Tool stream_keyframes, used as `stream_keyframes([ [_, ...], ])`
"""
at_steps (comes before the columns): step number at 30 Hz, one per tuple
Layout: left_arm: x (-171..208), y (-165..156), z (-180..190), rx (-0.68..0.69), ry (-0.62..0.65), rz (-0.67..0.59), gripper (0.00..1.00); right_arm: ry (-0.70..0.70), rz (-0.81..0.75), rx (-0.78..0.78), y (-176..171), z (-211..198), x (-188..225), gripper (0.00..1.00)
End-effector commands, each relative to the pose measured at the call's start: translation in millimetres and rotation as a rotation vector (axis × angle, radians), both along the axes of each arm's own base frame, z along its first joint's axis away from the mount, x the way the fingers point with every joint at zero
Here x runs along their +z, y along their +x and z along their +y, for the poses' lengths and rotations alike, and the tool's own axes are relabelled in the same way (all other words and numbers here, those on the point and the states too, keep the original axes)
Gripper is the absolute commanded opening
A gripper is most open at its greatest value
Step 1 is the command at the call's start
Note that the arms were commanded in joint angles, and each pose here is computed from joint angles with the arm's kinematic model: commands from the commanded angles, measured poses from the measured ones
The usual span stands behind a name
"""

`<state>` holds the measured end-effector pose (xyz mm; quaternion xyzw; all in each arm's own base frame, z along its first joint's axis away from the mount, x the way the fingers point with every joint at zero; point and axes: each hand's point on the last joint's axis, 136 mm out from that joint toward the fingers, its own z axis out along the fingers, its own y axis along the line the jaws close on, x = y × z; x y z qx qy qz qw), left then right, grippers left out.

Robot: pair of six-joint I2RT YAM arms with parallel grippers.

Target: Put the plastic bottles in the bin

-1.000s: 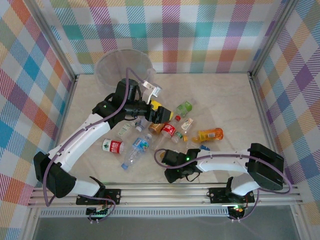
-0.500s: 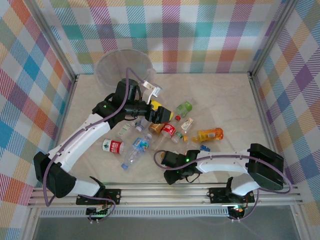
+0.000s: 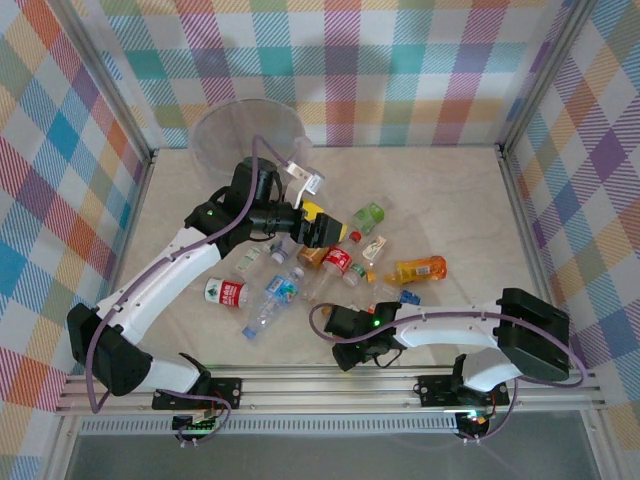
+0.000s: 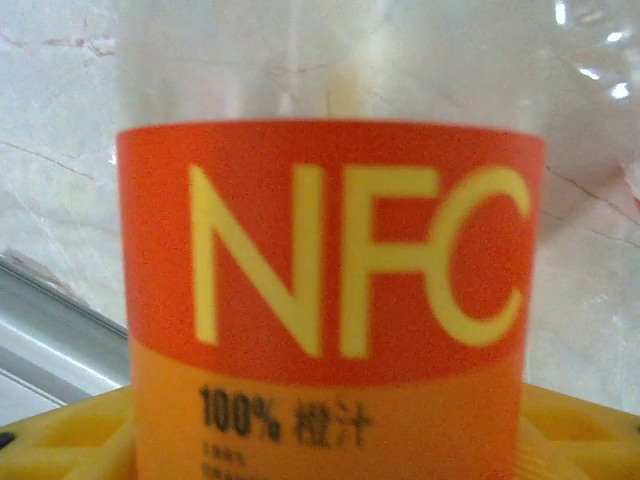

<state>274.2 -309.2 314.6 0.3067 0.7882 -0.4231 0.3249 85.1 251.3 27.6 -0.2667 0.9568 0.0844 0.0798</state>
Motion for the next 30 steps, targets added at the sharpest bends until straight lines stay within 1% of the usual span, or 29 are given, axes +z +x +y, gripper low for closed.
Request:
stream_keyframes([
  [1, 9.6, -5.4, -5.3, -0.029, -0.018, -0.006, 1.0, 0.015, -0.018, -0.008, -1.0, -4.8, 5.5, 0.6],
  [7, 14.2, -5.5, -5.5, -0.018, -0.028, 0.008, 1.0, 0.107, -0.054, -0.023, 2.9, 0.8, 28.3, 0.57],
  [12, 26.8, -4.8, -4.0, 0.015, -0.058, 0.025, 1.0, 0.206, -0.112, -0.06, 12.0, 7.9, 59.7, 0.56],
  [14, 31.1, -1.3, -1.4, 0.052, -0.059, 0.034, 1.0, 0.248, -0.141, -0.081, 17.3, 11.3, 73.0, 0.54],
  [17, 43.5, 1.3, 3.8, 0.114, -0.075, 0.064, 1.0, 0.26, -0.195, -0.132, 30.1, 9.8, 94.1, 0.52],
  [20, 56.8, -1.4, 11.7, 0.172, -0.099, 0.076, 1.0, 0.279, -0.248, -0.14, 39.8, 10.9, 117.9, 0.52],
  [23, 54.5, -2.0, 23.8, 0.256, -0.083, 0.13, 1.0, 0.304, -0.301, -0.151, 50.4, 10.9, 141.8, 0.52],
  [26, 52.6, -11.4, 28.9, 0.277, -0.127, 0.181, 1.0, 0.358, -0.35, -0.159, 59.7, 12.7, 164.7, 0.52],
  [30, 65.7, -18.5, 34.0, 0.292, -0.209, 0.175, 1.0, 0.39, -0.389, -0.198, 73.9, 5.2, 187.6, 0.52],
])
